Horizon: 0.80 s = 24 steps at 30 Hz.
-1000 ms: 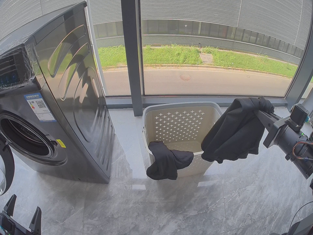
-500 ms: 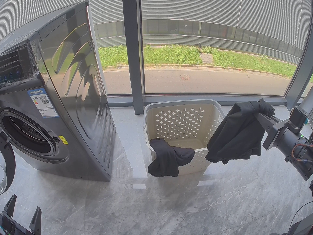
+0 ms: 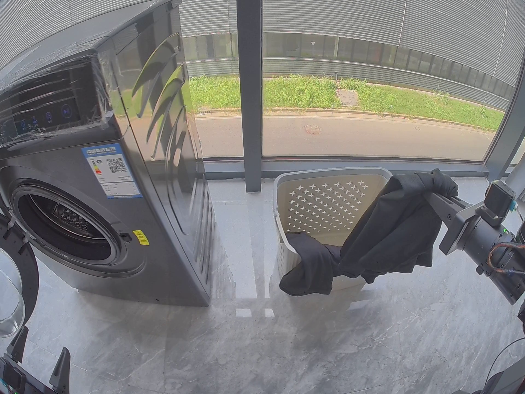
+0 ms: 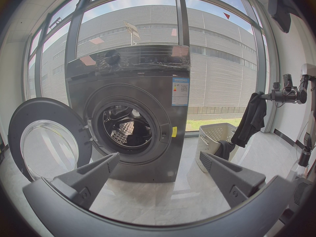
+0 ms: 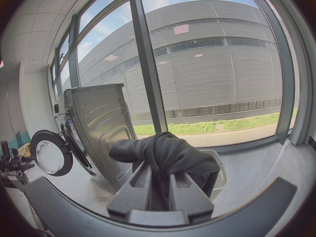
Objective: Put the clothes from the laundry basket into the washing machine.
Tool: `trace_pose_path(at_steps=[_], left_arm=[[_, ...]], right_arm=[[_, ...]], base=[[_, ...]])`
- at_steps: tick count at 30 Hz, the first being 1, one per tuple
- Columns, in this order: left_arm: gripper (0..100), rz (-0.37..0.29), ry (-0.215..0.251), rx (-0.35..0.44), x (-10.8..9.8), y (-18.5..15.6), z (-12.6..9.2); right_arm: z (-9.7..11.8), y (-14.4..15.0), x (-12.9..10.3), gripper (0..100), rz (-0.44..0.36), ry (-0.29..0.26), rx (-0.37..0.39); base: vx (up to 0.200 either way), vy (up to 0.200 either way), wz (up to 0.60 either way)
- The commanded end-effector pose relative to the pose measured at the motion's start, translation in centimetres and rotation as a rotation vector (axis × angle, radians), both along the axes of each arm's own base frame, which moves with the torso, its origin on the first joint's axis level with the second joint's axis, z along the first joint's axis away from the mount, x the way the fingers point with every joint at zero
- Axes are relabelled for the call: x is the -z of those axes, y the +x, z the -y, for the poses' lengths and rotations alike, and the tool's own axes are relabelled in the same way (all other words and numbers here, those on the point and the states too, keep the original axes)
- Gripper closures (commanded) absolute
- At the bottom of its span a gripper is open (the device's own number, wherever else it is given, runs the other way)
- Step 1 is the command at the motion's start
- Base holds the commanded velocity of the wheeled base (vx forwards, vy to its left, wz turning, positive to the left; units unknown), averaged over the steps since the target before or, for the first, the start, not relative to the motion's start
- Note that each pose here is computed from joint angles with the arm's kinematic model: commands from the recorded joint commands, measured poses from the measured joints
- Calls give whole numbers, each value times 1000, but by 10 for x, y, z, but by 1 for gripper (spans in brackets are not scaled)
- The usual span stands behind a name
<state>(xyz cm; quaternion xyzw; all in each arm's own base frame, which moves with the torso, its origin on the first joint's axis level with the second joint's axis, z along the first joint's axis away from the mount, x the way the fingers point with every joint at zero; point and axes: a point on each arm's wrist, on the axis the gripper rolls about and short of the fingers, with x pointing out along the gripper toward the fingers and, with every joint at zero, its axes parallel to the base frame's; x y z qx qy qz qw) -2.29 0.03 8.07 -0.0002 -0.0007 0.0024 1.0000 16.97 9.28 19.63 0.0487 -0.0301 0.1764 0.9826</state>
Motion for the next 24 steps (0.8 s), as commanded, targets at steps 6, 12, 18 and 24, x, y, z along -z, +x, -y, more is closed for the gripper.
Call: trace_pose_path(at_steps=[6, 12, 18, 24], left_arm=[[0, 2, -12, -1, 4, 0, 0], [0, 2, -10, 0, 4, 0, 0], [0, 2, -13, 2, 4, 0, 0], [0, 0, -13, 2, 5, 0, 0]], right_arm=[[-2, -1, 3, 100, -12, -5, -28], [-1, -2, 3, 100, -8, -5, -28], [-3, 0, 5, 100, -18, -11, -31], [-2, 0, 7, 100, -26, -14, -31]], base=[[0, 200, 0], [-67, 33, 0], [-200, 0, 0], [-200, 0, 0]])
